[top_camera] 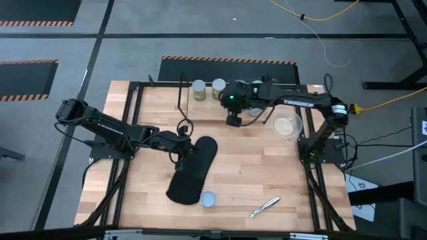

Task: Pick and place cans onto a shelf
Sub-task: Put the small canned oranges on the shelf

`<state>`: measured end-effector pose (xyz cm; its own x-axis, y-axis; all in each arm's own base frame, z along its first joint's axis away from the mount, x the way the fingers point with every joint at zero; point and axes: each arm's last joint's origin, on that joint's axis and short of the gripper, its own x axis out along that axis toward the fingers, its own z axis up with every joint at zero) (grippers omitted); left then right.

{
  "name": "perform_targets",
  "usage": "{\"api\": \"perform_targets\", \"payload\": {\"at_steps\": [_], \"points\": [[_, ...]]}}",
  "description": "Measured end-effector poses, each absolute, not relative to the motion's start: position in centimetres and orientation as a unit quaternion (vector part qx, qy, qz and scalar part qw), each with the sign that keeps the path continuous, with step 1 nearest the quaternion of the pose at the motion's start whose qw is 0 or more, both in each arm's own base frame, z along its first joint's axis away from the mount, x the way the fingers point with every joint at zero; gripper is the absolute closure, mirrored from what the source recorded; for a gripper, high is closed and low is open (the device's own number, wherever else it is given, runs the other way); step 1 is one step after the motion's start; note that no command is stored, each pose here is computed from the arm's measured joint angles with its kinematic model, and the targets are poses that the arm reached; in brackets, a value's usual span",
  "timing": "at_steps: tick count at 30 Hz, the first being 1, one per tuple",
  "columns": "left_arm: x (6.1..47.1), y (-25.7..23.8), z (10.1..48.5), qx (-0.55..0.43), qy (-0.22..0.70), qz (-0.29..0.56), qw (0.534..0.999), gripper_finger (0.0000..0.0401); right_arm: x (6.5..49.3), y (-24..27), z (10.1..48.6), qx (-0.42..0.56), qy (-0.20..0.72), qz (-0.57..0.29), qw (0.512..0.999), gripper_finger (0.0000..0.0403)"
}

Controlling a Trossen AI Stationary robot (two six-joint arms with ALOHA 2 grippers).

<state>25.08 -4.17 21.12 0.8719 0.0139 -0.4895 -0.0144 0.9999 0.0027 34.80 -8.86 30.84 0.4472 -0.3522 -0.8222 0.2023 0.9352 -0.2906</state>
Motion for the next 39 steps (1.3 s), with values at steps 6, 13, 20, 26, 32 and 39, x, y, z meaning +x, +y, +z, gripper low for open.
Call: {"api": "perform_targets", "payload": {"at_steps": [6, 13, 20, 26, 32, 39], "points": [[25.1, -4.2, 21.1, 0.000, 0.253, 0.007, 0.967, 0.0360, 37.2, -9.3, 28.5, -0.082, 0.490, -0.128, 0.859, 0.0394], [25.1, -4.2, 21.1, 0.000, 0.253, 0.007, 0.967, 0.0360, 38.4, -9.6, 26.5, -0.069, 0.503, -0.107, 0.855, 0.0394], [25.1, -4.2, 21.1, 0.000, 0.253, 0.007, 0.967, 0.0360, 38.8, -10.6, 24.8, -0.062, 0.520, -0.113, 0.845, 0.0394], [25.1, -4.2, 21.1, 0.000, 0.253, 0.007, 0.967, 0.0360, 39.0, -11.5, 23.7, -0.053, 0.530, -0.119, 0.838, 0.0394], [25.1, -4.2, 21.1, 0.000, 0.253, 0.007, 0.967, 0.0360, 39.2, -12.1, 22.9, -0.023, 0.534, -0.115, 0.837, 0.0392], [25.1, -4.2, 21.1, 0.000, 0.253, 0.007, 0.967, 0.0360, 39.0, -12.7, 22.9, -0.006, 0.531, -0.125, 0.838, 0.0391]]}}
